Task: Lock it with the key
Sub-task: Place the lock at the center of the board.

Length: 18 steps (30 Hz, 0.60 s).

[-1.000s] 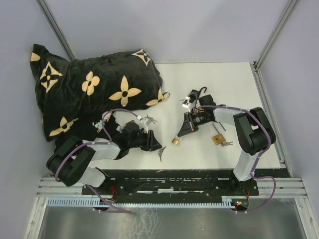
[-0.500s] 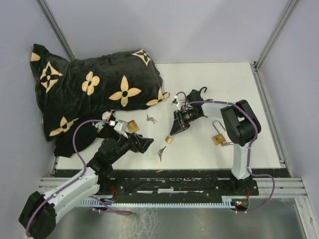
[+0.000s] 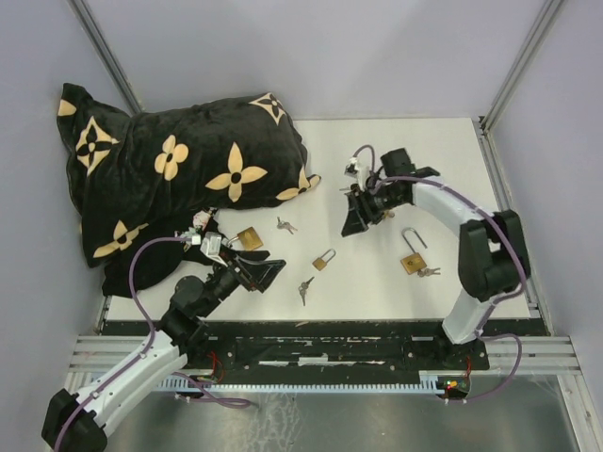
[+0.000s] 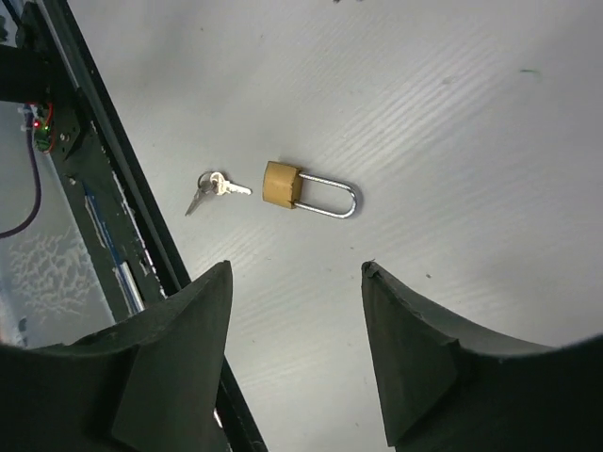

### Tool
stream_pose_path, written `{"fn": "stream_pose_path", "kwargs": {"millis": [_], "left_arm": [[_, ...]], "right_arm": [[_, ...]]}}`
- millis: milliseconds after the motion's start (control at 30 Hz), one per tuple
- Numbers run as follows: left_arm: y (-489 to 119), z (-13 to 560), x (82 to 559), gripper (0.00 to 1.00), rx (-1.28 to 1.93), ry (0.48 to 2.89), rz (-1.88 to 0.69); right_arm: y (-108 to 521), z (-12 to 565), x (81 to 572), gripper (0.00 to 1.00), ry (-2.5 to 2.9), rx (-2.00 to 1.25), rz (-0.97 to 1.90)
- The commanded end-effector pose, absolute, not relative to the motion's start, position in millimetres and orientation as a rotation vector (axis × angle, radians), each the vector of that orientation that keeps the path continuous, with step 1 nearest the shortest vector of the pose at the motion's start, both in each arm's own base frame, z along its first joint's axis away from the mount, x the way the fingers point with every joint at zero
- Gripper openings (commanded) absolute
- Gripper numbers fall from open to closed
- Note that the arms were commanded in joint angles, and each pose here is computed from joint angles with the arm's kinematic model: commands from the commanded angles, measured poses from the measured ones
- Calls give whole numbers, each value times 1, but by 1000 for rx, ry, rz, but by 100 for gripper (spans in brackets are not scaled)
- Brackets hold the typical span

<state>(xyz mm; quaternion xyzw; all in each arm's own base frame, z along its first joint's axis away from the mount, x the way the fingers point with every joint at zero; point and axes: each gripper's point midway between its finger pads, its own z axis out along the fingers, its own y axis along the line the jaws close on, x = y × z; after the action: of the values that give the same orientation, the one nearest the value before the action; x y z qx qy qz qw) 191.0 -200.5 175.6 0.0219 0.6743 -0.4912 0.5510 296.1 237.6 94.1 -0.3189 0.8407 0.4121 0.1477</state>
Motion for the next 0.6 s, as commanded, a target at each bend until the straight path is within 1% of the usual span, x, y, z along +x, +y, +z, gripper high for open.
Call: {"fn": "stream_pose_path", "kwargs": {"millis": [0,100,167,200,233,367,567], "left_arm": [[-204,195,184,99,7,1497,-1289],[-205,194,184,99,-5,1496,-1308],[-206,192,185,99,-4,1510,-1310],[-207,191,184,99,-2,1515,-1313],[-208,190,184,99,-1,1519,-1319],[-212,190,180,99,12,1526,-1358],[-213,184,177,99,-7,1552,-1386]], "right_arm": [[204,144,304,65,2201,-1019,1035],[182,158,309,65,2106,-1027,945],[169,159,314,73,2055,-1040,872],[164,156,316,80,2038,-1053,851],[160,151,316,84,2033,-1063,849],[144,139,321,86,2100,-1070,862],[127,134,348,86,2118,-1072,687]]}}
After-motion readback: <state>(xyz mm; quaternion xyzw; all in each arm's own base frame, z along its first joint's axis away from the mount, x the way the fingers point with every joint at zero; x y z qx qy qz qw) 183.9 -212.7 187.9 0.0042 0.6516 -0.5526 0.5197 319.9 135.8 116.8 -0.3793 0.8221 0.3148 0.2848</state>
